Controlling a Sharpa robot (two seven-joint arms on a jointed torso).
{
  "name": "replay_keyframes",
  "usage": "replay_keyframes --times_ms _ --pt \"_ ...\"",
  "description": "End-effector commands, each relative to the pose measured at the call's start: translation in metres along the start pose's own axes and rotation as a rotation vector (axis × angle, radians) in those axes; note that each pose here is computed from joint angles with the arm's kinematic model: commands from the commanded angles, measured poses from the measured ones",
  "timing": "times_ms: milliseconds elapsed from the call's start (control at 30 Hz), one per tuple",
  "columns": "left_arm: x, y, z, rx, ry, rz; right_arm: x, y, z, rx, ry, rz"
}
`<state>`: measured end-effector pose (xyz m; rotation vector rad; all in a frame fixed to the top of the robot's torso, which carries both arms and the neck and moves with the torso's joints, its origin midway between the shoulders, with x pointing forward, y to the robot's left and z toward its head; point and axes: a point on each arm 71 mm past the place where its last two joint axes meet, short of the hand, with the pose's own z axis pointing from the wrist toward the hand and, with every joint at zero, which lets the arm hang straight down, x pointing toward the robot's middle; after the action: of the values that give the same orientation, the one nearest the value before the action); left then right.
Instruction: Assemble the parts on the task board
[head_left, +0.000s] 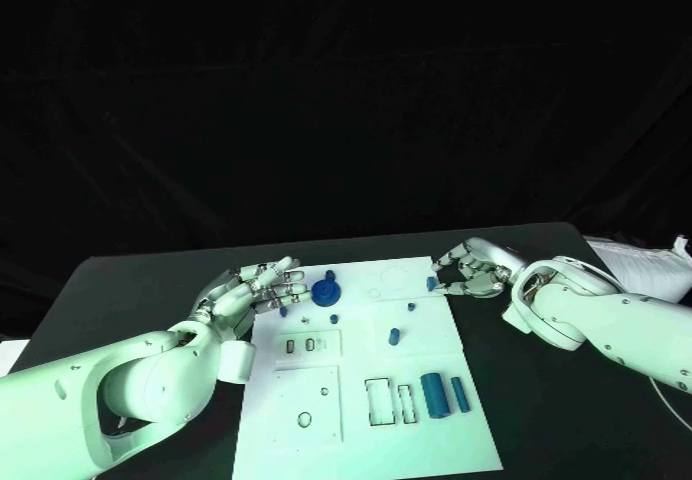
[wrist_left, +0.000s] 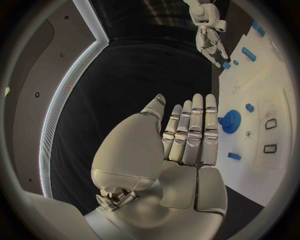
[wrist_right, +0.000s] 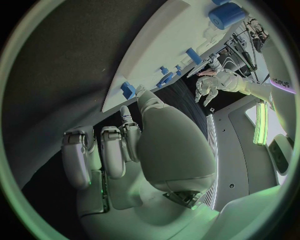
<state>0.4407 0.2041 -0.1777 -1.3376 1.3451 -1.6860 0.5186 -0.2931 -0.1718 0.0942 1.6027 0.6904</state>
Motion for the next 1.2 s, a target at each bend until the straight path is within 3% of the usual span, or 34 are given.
replay_keyframes --times_ms 33,1200 --pt "0.0027 -0.0004 0.0003 0.007 0.022 -0.012 0.004 0.001 0.002 -0.014 0.017 -0.017" --pt "0.0039 0.0000 0.0002 0.002 0.028 -0.015 0.017 0.001 0.011 -0.005 0.051 -0.049"
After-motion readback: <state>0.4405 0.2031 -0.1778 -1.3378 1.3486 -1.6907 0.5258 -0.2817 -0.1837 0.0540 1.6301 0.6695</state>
